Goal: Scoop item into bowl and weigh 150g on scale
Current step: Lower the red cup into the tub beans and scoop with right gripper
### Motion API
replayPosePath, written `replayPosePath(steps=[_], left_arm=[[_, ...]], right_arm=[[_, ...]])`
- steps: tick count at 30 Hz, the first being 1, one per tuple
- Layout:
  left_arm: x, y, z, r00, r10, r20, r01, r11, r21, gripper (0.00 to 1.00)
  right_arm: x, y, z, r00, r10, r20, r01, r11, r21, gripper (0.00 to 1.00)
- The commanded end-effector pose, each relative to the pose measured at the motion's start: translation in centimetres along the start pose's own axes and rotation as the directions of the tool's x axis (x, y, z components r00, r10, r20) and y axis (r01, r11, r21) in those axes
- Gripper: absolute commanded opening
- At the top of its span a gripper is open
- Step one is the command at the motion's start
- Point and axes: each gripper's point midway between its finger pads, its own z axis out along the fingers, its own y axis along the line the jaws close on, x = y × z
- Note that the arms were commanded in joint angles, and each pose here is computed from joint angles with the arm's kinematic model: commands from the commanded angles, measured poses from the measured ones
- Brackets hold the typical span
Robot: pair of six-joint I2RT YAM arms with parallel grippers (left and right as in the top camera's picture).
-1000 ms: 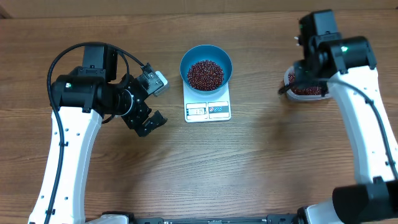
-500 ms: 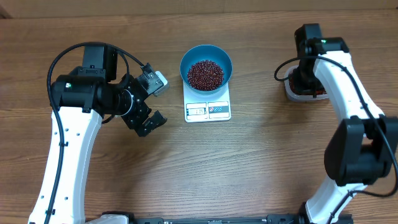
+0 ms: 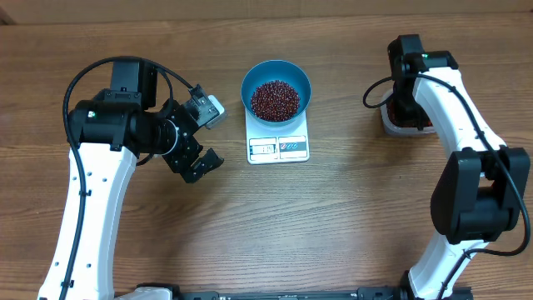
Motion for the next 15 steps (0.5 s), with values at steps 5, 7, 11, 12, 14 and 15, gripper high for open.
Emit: replayPosePath(steps=[5, 7, 11, 12, 14, 15], left_arm=[[-0.6, 0.1, -0.8, 1.000, 0.003, 0.025, -0.003, 1.000, -0.019, 0.99], [-0.6, 0.1, -0.8, 1.000, 0.003, 0.025, -0.003, 1.000, -0.019, 1.00], [-0.6, 0.1, -0.8, 1.000, 0.003, 0.025, -0.003, 1.000, -0.019, 1.00], [-0.6, 0.1, -0.8, 1.000, 0.003, 0.025, -0.003, 1.000, -0.019, 1.00], [-0.6, 0.1, -0.8, 1.000, 0.004, 0.025, -0.003, 1.000, -0.020, 0.99], [-0.6, 0.1, -0.8, 1.000, 0.004, 0.025, -0.003, 1.000, -0.020, 1.00]], right_arm=[[0.9, 5.6, -0.2, 0.987, -0.158, -0.010, 0.147, 0.940, -0.309, 0.04], [1.2, 6.8, -0.6, 0.985, -0.172, -0.008, 0.156, 0.913, -0.376, 0.04], [1.0, 6.9, -1.7, 0.987, -0.164, 0.005, 0.151, 0.899, -0.411, 0.04], [0.8, 6.8, -2.1, 0.987, -0.157, 0.015, 0.150, 0.898, -0.413, 0.04], [0.2, 6.6, -3.1, 0.990, -0.139, 0.037, 0.141, 0.887, -0.440, 0.04], [0.1, 6.7, -3.6, 0.990, -0.132, 0.041, 0.136, 0.876, -0.463, 0.04]])
